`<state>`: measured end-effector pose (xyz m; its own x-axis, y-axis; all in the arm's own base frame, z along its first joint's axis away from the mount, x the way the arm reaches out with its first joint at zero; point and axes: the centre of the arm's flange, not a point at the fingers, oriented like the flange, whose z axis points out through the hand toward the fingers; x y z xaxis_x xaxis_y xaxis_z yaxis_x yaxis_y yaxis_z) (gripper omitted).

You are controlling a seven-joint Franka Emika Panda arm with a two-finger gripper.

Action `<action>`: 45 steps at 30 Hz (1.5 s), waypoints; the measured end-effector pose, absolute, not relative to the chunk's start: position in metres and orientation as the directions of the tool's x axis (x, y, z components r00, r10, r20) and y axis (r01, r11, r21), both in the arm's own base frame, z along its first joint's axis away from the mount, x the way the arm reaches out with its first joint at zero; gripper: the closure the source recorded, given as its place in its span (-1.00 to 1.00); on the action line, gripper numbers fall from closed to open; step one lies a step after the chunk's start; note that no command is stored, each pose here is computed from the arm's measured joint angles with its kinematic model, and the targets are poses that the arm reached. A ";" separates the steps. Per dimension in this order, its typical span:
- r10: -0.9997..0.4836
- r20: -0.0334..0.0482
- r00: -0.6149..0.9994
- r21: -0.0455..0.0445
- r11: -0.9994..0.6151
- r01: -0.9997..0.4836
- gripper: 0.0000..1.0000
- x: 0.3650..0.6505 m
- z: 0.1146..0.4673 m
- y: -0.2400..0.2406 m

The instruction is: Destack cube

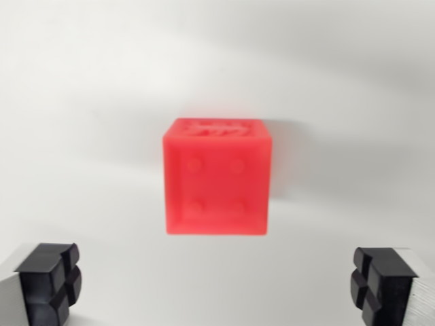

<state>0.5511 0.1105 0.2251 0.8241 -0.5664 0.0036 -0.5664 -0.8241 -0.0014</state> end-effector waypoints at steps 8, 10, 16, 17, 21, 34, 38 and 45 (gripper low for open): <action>-0.566 0.004 0.824 -0.001 -0.824 -0.566 -1.00 0.550 0.259 0.110; -0.566 0.003 0.824 0.000 -0.824 -0.566 -1.00 0.550 0.268 0.110; -0.566 0.004 0.825 0.000 -0.825 -0.566 -1.00 0.550 0.294 0.110; -0.566 0.004 0.825 0.000 -0.825 -0.566 -1.00 0.550 0.298 0.110; -0.566 0.004 0.825 -0.001 -0.825 -0.566 -1.00 0.550 0.314 0.110; -0.565 0.005 0.825 0.000 -0.825 -0.565 -1.00 0.550 0.363 0.110; -0.565 0.005 0.825 0.001 -0.825 -0.565 -1.00 0.551 0.376 0.110; -0.564 0.006 0.825 0.000 -0.825 -0.565 -1.00 0.551 0.394 0.110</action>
